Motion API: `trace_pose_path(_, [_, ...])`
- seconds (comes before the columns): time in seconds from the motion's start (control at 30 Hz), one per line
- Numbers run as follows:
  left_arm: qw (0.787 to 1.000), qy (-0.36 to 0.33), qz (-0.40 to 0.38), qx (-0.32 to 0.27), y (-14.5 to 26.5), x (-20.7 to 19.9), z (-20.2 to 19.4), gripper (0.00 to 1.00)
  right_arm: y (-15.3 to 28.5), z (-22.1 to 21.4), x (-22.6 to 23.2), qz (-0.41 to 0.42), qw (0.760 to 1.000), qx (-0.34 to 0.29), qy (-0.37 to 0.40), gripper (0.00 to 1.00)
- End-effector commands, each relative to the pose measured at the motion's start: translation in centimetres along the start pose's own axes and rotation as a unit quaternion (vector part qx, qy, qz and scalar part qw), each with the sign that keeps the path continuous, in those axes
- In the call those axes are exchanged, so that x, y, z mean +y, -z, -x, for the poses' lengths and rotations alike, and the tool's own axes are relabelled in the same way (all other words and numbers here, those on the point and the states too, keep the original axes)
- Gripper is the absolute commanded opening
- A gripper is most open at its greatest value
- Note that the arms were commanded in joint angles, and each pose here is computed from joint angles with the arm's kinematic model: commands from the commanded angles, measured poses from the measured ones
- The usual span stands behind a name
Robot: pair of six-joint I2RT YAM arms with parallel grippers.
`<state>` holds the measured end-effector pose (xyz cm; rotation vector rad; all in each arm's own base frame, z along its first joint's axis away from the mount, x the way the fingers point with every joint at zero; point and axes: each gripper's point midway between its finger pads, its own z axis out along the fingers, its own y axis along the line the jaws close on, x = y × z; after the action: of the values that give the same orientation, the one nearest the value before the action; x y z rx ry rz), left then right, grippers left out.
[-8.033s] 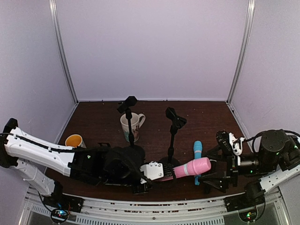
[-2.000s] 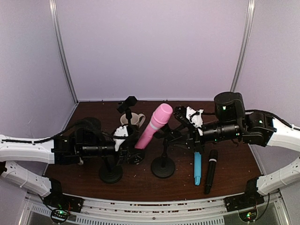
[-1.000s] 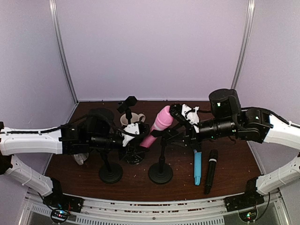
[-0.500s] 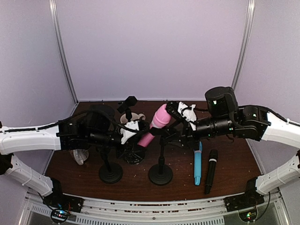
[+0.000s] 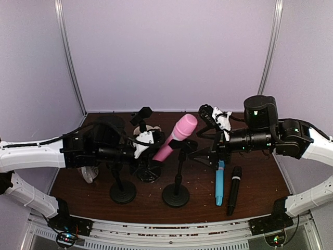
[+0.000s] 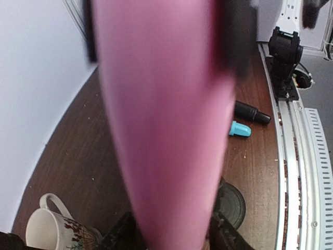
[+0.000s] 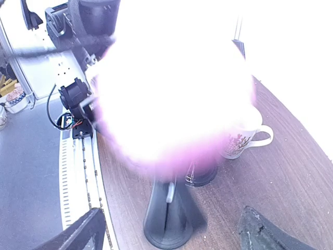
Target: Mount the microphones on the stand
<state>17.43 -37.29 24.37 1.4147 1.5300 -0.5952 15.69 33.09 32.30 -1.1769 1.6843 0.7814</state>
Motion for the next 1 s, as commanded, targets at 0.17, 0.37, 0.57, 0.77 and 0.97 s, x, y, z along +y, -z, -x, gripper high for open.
trace_pose_path(0.17, [0.988, 0.000, 0.000, -0.155, 5.4, 0.8, 9.7, 0.84, 1.9, -0.2, -0.5, -0.021, 0.999, -0.024, -0.043, 0.90])
trace_pose_path(0.37, [0.994, -0.025, -0.034, -0.102, 4.6, 0.6, 10.9, 0.85, 2.2, -1.6, -0.2, -0.017, 0.997, -0.016, -0.074, 0.89])
trace_pose_path(0.57, [0.994, -0.041, -0.097, -0.038, 2.8, -0.8, 9.9, 0.78, 2.9, -2.3, 1.1, 0.012, 0.995, -0.031, -0.097, 0.88])
trace_pose_path(0.77, [0.992, -0.045, -0.115, -0.013, 2.5, -1.1, 9.6, 0.70, 3.0, -2.3, 1.8, 0.021, 0.995, -0.034, -0.094, 0.87])
trace_pose_path(0.97, [0.991, -0.051, -0.121, 0.006, 2.4, -1.2, 9.1, 0.59, 2.7, -3.1, 1.9, 0.019, 0.996, -0.015, -0.081, 0.86])
